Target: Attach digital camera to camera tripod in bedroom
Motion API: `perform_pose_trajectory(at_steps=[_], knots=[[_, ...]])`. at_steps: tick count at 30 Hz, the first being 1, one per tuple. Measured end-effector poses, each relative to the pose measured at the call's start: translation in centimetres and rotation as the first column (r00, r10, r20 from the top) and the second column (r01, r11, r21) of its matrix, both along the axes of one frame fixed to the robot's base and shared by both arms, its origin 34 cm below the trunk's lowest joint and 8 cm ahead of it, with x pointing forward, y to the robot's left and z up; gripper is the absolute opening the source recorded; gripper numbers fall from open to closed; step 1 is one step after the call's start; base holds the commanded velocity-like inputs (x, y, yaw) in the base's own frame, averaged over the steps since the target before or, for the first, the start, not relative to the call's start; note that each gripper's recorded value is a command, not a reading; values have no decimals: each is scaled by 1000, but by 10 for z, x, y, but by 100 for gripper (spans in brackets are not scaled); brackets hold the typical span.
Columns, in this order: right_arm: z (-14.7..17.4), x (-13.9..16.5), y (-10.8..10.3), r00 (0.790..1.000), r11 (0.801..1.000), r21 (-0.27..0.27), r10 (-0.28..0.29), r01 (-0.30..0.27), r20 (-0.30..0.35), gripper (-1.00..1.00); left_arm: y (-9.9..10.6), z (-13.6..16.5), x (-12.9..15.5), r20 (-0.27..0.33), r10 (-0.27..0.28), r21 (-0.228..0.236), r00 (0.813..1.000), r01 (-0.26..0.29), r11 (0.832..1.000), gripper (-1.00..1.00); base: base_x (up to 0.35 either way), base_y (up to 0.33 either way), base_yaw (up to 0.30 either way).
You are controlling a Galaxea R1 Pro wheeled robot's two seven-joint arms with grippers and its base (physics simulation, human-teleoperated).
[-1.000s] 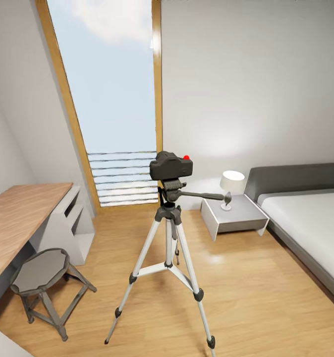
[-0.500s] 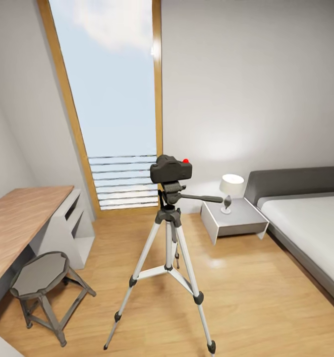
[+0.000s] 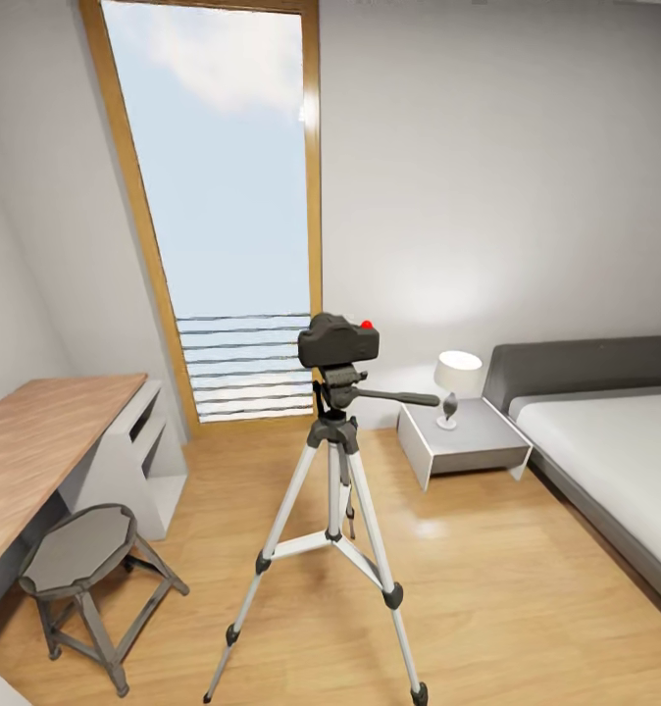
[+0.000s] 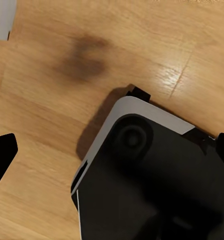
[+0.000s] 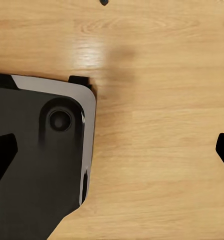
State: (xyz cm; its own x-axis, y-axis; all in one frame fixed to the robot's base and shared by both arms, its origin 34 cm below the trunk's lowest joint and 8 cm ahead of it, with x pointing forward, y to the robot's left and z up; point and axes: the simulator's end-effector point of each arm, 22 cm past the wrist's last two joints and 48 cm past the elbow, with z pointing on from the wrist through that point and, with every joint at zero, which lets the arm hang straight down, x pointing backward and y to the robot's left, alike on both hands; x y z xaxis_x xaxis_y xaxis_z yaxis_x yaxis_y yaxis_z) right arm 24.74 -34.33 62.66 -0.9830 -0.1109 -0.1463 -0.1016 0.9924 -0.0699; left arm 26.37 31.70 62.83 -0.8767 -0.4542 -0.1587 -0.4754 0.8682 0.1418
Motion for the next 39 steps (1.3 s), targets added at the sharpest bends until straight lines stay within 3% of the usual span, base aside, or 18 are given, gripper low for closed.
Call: perform_pose_trajectory(at_steps=[18,39], knots=[[4,11,0,1000,1000,1,1,-1,30,100,-1,5,9,30,20,6,999,-20,1000,100,0,0,-28],[9,23,-1,998,1000,-2,2,-1,64,100,-3,7,8,46,14,7,999,-14,1000,100,0,0,-119]])
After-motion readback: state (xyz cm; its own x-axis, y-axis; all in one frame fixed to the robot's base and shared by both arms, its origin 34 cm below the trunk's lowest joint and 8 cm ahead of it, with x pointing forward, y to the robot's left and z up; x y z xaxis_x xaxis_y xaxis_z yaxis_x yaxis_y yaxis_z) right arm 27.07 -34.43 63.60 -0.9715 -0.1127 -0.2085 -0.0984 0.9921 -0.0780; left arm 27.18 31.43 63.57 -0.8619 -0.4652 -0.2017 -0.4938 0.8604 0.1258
